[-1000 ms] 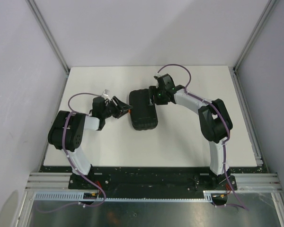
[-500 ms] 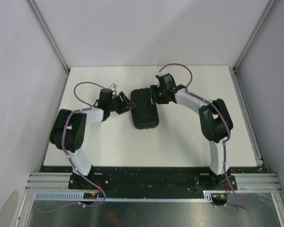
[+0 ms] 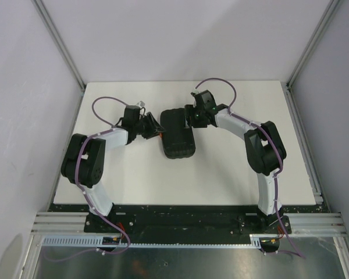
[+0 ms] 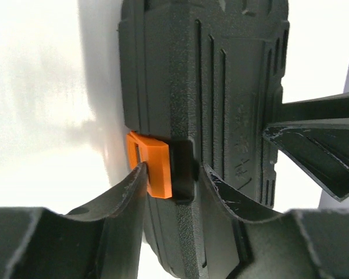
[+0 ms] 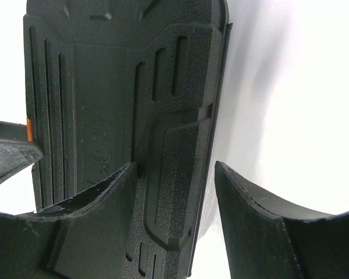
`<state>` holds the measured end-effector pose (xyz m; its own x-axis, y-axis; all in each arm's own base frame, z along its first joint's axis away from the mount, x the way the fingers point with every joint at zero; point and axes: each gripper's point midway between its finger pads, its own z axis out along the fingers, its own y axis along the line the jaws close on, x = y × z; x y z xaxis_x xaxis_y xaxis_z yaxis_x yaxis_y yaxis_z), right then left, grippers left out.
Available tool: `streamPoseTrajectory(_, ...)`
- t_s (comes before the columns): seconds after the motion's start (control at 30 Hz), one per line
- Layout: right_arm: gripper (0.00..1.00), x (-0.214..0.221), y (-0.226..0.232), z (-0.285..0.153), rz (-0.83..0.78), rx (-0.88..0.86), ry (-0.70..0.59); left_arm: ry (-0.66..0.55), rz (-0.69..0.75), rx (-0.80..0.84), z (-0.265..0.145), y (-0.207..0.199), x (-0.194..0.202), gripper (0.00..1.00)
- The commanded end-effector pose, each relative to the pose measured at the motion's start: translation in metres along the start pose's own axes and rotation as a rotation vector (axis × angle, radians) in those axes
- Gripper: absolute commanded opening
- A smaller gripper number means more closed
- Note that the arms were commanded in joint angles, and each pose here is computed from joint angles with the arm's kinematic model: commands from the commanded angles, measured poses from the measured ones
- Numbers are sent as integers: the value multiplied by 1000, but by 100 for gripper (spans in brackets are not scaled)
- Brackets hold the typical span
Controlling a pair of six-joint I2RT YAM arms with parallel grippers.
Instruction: Pack the tool kit
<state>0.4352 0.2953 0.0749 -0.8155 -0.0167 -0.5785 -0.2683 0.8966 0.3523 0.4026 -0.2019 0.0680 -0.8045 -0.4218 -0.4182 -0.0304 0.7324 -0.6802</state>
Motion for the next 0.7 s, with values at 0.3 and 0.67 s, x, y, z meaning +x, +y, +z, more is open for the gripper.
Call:
streamPoseTrajectory(0.3,59,48,-31,19,-6,111,138,17,59,72,-9,-36,1,11)
streamPoseTrajectory(0.67,58,50,-32,19,-4,110,141,26,46,83,-12,-45,0,0)
